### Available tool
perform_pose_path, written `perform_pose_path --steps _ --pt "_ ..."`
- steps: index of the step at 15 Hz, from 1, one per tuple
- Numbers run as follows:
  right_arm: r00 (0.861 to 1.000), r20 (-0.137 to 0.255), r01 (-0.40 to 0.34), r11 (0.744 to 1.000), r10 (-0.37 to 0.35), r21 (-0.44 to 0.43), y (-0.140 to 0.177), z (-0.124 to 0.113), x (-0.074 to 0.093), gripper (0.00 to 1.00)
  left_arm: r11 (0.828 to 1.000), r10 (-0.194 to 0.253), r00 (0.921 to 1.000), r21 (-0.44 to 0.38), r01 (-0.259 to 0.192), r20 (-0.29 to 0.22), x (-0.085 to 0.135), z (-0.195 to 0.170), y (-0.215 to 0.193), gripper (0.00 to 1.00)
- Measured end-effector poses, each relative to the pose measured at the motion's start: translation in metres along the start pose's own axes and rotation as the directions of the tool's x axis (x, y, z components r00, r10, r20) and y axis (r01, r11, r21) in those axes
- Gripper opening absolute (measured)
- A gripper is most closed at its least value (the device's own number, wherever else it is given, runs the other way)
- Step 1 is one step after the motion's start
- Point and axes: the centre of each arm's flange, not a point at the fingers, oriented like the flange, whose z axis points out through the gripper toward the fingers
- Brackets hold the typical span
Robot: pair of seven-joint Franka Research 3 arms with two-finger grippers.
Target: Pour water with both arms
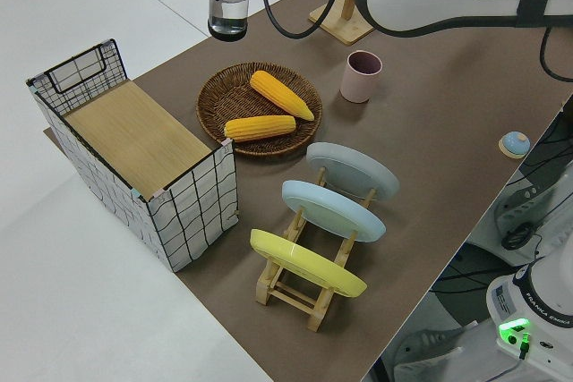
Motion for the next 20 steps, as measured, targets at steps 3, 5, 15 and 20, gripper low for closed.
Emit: perform_pose_path --steps 3,5,15,20 --pt "1.000 0.000 0.000 1.000 0.000 0.000 0.000 0.000 0.000 0.99 1.000 0.021 0.9997 0.013 -0.021 -0.014 0.019 0.018 -0.035 0.63" --pt "1.000 0.000 0.000 1.000 0.000 0.000 0.000 0.000 0.000 0.99 0.999 0.040 0.9992 0.016 -0.040 -0.002 0.020 0.033 -0.057 0.63" --pt "1.000 0.000 0.000 1.000 0.000 0.000 0.000 0.000 0.000 0.99 0.993 0.074 0.9953 -0.083 -0.079 -0.062 -0.014 0.054 -0.166 0.63" --pt "1.000 0.000 0.000 1.000 0.000 0.000 0.000 0.000 0.000 0.99 0.988 0.082 0.9937 -0.124 -0.091 -0.077 -0.033 0.077 -0.184 0.63"
